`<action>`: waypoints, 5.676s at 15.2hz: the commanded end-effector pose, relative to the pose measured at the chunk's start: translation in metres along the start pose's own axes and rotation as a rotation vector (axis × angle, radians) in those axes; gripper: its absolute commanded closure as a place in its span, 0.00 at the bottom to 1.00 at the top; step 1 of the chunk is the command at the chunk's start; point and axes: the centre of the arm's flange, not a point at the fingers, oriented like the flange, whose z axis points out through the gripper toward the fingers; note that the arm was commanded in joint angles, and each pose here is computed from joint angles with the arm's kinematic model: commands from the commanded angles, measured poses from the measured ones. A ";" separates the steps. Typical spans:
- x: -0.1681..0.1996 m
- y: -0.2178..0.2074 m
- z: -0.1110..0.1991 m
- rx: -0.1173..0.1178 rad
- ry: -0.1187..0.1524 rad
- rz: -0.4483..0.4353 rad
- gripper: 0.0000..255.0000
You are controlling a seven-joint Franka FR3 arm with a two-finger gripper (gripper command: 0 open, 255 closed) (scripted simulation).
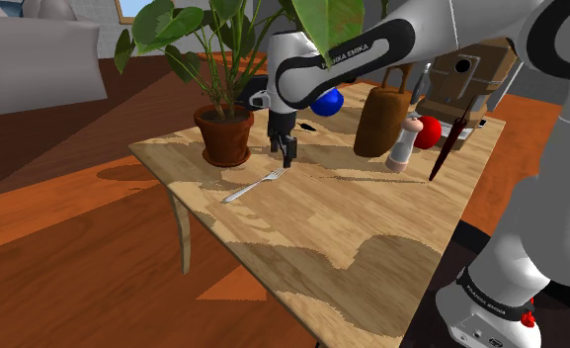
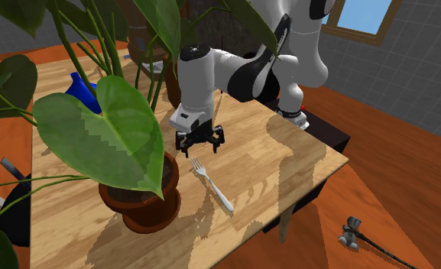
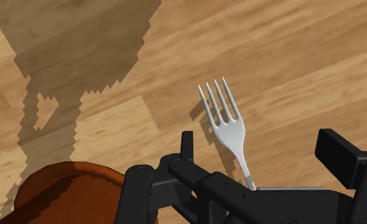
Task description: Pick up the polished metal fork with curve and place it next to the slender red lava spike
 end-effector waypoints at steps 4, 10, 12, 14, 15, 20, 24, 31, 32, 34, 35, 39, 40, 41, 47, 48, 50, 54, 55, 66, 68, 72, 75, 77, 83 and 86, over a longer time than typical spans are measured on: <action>0.032 0.001 0.026 -0.010 0.001 -0.133 0.00; 0.032 0.002 0.056 -0.010 0.001 -0.133 0.00; 0.033 0.002 0.056 -0.010 0.001 -0.133 0.00; 0.033 0.002 0.056 -0.010 0.001 -0.133 0.00; 0.033 0.002 0.056 -0.010 0.001 -0.133 0.00; 0.033 0.002 0.056 -0.010 0.001 -0.133 1.00; 0.033 0.002 0.055 -0.010 0.001 -0.133 1.00; 0.032 0.002 0.035 -0.010 0.001 -0.133 1.00; 0.031 0.002 0.029 -0.010 0.001 -0.133 1.00; 0.031 0.002 0.019 -0.010 0.001 -0.133 1.00; 0.031 0.002 0.014 -0.010 0.001 -0.133 1.00; 0.030 0.003 -0.008 -0.010 0.001 -0.133 1.00; 0.030 0.003 -0.013 -0.010 0.001 -0.133 1.00; 0.029 0.003 -0.018 -0.010 0.001 -0.133 1.00; 0.028 0.003 -0.050 -0.010 0.001 -0.133 1.00; 0.028 0.003 -0.055 -0.010 0.001 -0.133 1.00; 0.027 0.003 -0.066 -0.010 0.001 -0.133 1.00; 0.027 0.004 -0.087 -0.010 0.001 -0.133 1.00; 0.026 0.004 -0.092 -0.010 0.001 -0.133 1.00; 0.024 0.005 -0.150 -0.010 0.001 -0.133 1.00; 0.023 0.005 -0.161 -0.010 0.001 -0.133 1.00; 0.023 0.005 -0.182 -0.010 0.001 -0.133 1.00; 0.022 0.005 -0.197 -0.010 0.001 -0.133 1.00; 0.021 0.005 -0.208 -0.010 0.001 -0.133 1.00; 0.020 0.006 -0.240 -0.010 0.001 -0.133 1.00; 0.019 0.006 -0.255 -0.010 0.001 -0.133 1.00</action>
